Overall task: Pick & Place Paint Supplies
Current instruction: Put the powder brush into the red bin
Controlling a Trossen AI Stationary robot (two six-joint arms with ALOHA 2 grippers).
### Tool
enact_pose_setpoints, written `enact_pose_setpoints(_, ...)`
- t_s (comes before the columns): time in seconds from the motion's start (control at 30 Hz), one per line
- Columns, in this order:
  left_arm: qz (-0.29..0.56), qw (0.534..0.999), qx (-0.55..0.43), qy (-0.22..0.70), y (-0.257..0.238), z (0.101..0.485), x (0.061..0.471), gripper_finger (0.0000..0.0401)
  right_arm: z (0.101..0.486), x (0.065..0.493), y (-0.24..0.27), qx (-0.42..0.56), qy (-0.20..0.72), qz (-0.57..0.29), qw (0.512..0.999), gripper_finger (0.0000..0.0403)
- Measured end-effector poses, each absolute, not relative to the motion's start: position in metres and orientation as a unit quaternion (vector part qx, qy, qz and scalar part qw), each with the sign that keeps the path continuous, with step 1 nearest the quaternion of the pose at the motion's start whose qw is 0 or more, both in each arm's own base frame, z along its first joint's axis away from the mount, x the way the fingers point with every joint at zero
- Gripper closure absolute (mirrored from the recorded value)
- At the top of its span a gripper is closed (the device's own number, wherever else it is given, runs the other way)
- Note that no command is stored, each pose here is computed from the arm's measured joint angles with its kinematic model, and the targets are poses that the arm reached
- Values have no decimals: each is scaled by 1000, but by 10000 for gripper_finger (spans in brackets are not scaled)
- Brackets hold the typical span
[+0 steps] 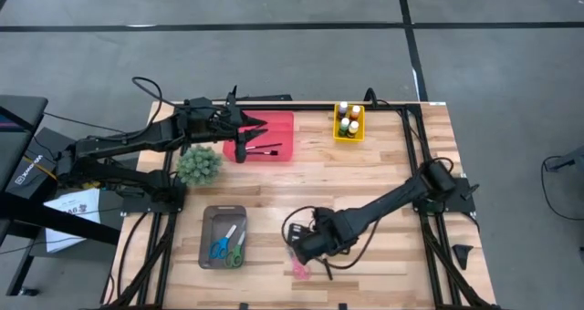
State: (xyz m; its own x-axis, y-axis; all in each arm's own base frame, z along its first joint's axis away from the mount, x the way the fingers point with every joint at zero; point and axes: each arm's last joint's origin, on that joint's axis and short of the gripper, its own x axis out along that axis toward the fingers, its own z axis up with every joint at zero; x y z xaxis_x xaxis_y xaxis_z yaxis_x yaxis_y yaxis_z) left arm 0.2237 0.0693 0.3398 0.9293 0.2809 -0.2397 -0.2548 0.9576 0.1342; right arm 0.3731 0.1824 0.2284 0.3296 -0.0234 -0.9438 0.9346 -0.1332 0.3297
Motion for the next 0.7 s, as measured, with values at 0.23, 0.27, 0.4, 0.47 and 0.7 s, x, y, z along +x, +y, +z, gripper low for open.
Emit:
enact_pose_setpoints(0.23, 136, 981, 50, 131, 69, 340, 224, 301, 209, 390, 183, 581, 442, -442, 522, 214)
enact_pose_setpoints(0.27, 136, 981, 50, 131, 69, 339, 224, 301, 205, 390, 181, 573, 450, -447, 519, 214)
enact_pose_setpoints(0.4, 136, 980, 49, 136, 69, 339, 223, 301, 197, 392, 175, 555, 465, -458, 516, 214)
enact_pose_setpoints(0.47, 135, 980, 49, 139, 69, 338, 223, 301, 196, 391, 172, 540, 476, -455, 524, 214)
enact_pose_setpoints(0.7, 135, 980, 49, 139, 69, 338, 223, 301, 185, 386, 168, 493, 513, -445, 544, 214)
